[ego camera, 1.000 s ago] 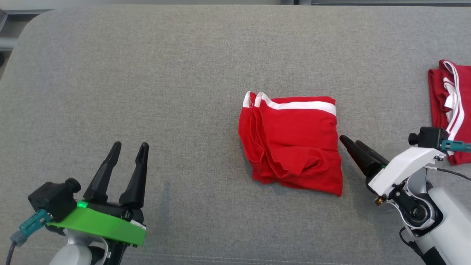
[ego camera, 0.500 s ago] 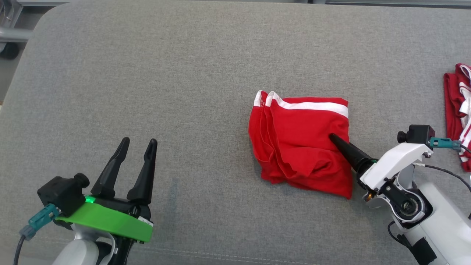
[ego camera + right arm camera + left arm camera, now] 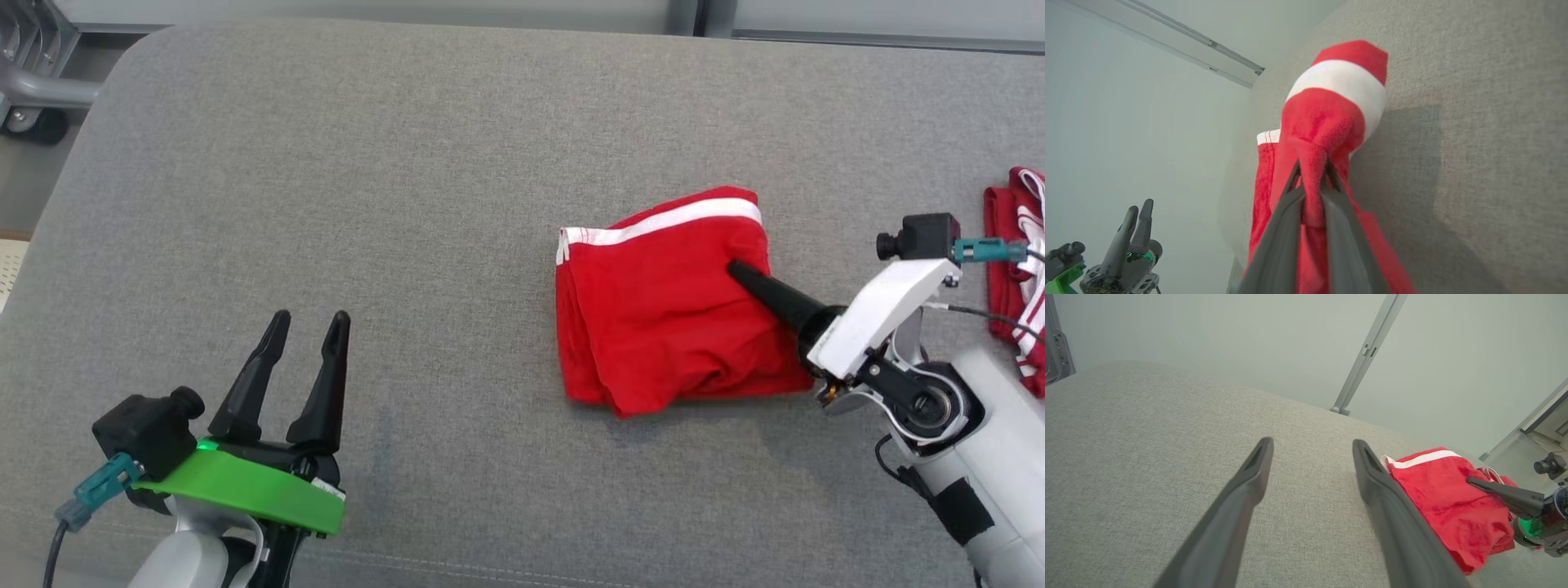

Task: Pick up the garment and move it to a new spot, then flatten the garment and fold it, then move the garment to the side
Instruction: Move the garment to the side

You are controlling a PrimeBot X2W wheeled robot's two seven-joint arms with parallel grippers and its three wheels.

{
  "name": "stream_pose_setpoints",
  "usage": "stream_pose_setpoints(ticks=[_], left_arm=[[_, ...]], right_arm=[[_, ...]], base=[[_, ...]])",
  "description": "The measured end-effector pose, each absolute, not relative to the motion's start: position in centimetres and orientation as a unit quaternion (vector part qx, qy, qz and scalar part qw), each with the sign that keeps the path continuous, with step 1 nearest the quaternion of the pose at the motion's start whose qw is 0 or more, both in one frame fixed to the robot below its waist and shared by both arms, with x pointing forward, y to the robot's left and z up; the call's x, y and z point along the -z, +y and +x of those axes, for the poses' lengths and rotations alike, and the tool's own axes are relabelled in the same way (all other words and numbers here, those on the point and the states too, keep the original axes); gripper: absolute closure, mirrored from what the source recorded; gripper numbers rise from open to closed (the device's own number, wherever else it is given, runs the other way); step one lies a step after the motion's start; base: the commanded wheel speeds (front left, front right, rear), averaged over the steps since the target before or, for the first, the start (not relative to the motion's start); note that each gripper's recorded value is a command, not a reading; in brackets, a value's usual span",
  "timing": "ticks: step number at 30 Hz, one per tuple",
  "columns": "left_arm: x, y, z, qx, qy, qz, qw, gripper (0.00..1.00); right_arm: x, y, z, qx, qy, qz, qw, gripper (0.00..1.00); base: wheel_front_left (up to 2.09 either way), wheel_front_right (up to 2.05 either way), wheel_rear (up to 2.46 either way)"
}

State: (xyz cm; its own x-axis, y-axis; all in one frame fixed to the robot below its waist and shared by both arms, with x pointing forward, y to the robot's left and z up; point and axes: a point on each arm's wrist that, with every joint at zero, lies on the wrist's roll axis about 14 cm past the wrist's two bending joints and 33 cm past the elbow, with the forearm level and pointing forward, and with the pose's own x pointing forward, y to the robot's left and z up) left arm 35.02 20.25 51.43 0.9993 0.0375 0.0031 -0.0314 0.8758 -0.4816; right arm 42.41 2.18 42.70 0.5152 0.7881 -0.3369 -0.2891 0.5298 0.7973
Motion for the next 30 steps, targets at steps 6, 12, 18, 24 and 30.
stream_pose_setpoints(ticks=[6, 12, 18, 24, 30], left_arm=[[-51.8, 20.0, 34.9, -0.014, -0.013, -0.253, 0.967, 0.0], [-51.9, 20.1, 34.9, -0.015, -0.018, -0.254, 0.967, 0.0], [-52.4, 19.3, 35.4, 0.002, -0.022, -0.256, 0.967, 0.0], [-52.4, 18.4, 36.2, 0.019, -0.019, -0.258, 0.966, 0.0], [-51.9, 17.4, 37.1, 0.034, -0.008, -0.261, 0.965, 0.0]], right_arm=[[-45.4, -0.1, 44.3, -0.366, 0.33, 0.261, 0.83, 1.0], [-47.4, -3.6, 46.1, -0.356, 0.311, 0.195, 0.859, 1.0], [-48.0, -6.5, 46.7, -0.326, 0.315, 0.18, 0.873, 1.0], [-48.8, -9.2, 47.9, -0.291, 0.31, 0.184, 0.886, 1.0], [-48.1, -12.4, 49.4, -0.236, 0.317, 0.2, 0.896, 1.0]], base=[[0.0, 0.0, 0.0], [0.0, 0.0, 0.0], [0.0, 0.0, 0.0], [0.0, 0.0, 0.0], [0.0, 0.0, 0.0]])
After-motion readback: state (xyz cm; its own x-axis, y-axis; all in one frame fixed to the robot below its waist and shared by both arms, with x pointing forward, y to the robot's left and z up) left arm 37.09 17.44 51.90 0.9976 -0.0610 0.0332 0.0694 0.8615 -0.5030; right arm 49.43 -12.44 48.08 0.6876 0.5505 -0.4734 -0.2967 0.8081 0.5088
